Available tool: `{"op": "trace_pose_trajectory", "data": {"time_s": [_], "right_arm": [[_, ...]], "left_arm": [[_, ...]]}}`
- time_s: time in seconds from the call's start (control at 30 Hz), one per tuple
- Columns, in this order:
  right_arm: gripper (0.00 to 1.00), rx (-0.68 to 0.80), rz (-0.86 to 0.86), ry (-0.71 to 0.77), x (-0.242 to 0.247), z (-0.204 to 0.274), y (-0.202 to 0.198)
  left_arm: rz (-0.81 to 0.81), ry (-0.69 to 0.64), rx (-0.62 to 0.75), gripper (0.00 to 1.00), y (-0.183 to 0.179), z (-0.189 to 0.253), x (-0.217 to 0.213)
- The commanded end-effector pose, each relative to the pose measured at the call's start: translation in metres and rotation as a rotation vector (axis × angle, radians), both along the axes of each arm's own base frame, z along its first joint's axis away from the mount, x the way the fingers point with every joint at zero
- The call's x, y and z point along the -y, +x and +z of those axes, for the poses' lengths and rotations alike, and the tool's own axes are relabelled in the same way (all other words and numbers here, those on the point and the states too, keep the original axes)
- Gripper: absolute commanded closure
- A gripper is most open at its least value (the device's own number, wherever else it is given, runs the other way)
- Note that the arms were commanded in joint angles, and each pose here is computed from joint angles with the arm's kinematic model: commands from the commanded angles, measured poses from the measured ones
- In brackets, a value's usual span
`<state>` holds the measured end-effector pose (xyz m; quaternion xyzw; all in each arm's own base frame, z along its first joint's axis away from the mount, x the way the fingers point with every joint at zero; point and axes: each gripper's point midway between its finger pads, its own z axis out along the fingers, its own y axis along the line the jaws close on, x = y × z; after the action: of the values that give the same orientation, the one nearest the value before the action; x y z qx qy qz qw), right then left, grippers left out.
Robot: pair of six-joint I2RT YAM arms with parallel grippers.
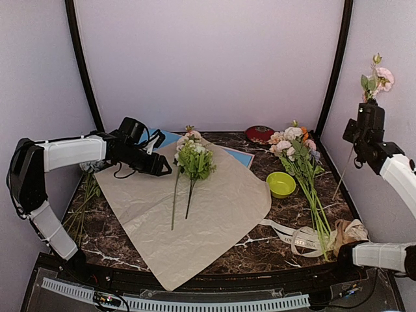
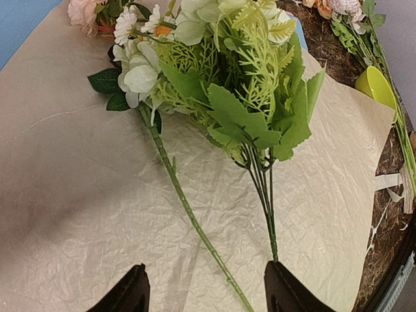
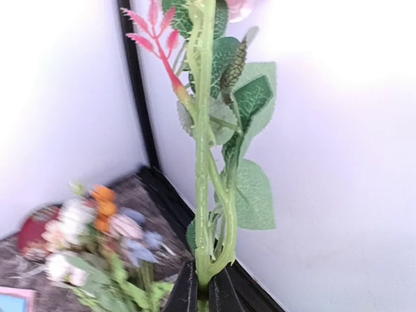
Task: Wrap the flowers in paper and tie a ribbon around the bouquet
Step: Place the fake flower on the flattened wrapping paper.
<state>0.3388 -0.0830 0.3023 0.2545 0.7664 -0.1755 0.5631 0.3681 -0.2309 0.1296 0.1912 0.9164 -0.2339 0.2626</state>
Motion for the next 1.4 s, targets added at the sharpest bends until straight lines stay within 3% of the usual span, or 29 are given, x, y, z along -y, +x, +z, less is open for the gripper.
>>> {"op": "trace_pose_trajectory", "data": {"time_s": [0.0, 0.13, 0.23, 0.33, 0.47, 0.63, 0.87, 1.27, 1.37], "right_arm": [[1.0, 0.278, 0.245, 0.0, -0.045, 0.074, 0.001], [1.0, 0.325, 0.738, 0.308, -0.162, 0.089, 0.017], [1.0, 0.382, 0.985, 0.53, -0.252, 0.093, 0.016], [1.0, 0.364, 1.149, 0.655, -0.348, 0.091, 0.015], [1.0, 0.157, 1.315, 0.72, -0.479, 0.057, 0.023], [1.0, 0.011, 1.36, 0.864, -0.571, 0.001, 0.022], [1.0, -0.129, 1.336, 0.93, -0.647, -0.083, 0.023], [1.0, -0.306, 1.239, 0.924, -0.662, -0.184, 0.022], [0.84, -0.316, 1.235, 0.887, -0.659, -0.185, 0.021]], "left_arm": [[-0.002, -0.006, 0.051, 0.38, 0.002, 0.02, -0.003], [-0.001, -0.001, 0.052, 0.38, 0.002, 0.02, -0.003], [0.005, 0.005, 0.059, 0.37, 0.004, 0.021, -0.005], [0.019, 0.014, 0.074, 0.38, 0.006, 0.024, -0.01], [0.078, 0.024, 0.097, 0.37, 0.013, 0.035, -0.027], [0.144, 0.044, 0.13, 0.37, 0.021, 0.044, -0.048], [0.165, 0.035, 0.106, 0.37, 0.024, 0.038, -0.053], [0.16, 0.035, 0.093, 0.37, 0.024, 0.034, -0.052], [0.158, 0.033, 0.094, 0.37, 0.024, 0.034, -0.052]]}}
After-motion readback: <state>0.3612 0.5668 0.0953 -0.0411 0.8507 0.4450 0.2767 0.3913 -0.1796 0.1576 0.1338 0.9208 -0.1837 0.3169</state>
